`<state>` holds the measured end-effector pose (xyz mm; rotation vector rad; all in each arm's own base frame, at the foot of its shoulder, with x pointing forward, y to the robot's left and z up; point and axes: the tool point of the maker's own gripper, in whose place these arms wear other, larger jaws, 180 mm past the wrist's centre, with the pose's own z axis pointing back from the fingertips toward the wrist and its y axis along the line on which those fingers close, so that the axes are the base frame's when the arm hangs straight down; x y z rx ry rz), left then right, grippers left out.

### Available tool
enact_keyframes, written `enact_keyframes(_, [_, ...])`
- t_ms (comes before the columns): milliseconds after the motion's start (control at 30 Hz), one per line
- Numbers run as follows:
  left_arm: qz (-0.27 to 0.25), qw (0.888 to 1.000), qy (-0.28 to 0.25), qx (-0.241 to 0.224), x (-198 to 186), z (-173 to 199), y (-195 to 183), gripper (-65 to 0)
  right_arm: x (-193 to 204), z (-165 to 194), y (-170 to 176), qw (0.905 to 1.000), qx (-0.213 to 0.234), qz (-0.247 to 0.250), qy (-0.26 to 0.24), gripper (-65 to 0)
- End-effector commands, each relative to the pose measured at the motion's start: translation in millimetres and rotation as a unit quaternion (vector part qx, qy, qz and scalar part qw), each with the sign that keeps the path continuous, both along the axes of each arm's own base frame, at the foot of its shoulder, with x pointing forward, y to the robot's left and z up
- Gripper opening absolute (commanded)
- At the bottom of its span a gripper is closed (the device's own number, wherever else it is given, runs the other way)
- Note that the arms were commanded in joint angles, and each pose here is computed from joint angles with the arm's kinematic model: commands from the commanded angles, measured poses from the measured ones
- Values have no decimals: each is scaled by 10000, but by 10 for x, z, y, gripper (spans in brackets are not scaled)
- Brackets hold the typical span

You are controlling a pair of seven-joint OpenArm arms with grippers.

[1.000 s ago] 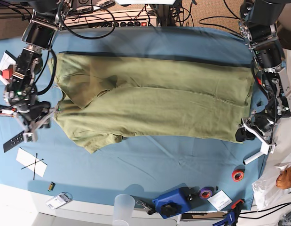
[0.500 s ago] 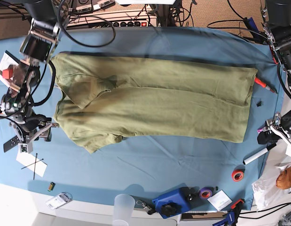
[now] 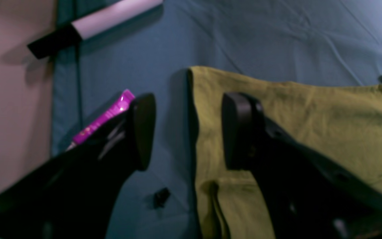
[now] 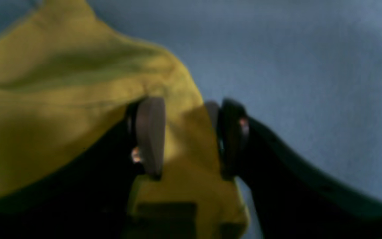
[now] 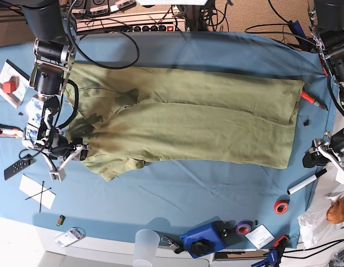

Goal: Layout the t-shirt on the table in an organized manner, then fold the t-shirt properly
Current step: 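Pull the hem corners with both grippers to straighten the shirt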

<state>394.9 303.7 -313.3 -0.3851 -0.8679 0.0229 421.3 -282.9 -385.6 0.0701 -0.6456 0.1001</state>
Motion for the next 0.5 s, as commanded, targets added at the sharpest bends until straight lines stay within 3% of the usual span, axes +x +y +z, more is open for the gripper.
enact_keyframes(0, [47,9993,-366,50,104,253,88,-326,44,117,-51,9999,-83,27,56,-493])
enact_keyframes(67, [45,9993,-367,51,104,253,88,-326,-41,51,-71,9993,-129,-40,358,-630])
enact_keyframes(100, [45,9993,-370,52,105,254,88,-326,-69,32,-87,9989,-140,-96,447,-650])
enact_keyframes(233, [76,9989,-456,37,124,280,94,-326,-178,-26,-101,9966,-169,-116,801,-650])
enact_keyframes(333, [75,9989,-454,38,123,279,94,-326,-232,-44,-16,9953,49,-19,962,-650])
enact_keyframes(467, [75,9990,-438,38,116,267,93,-326,-268,54,145,9962,283,238,785,-650])
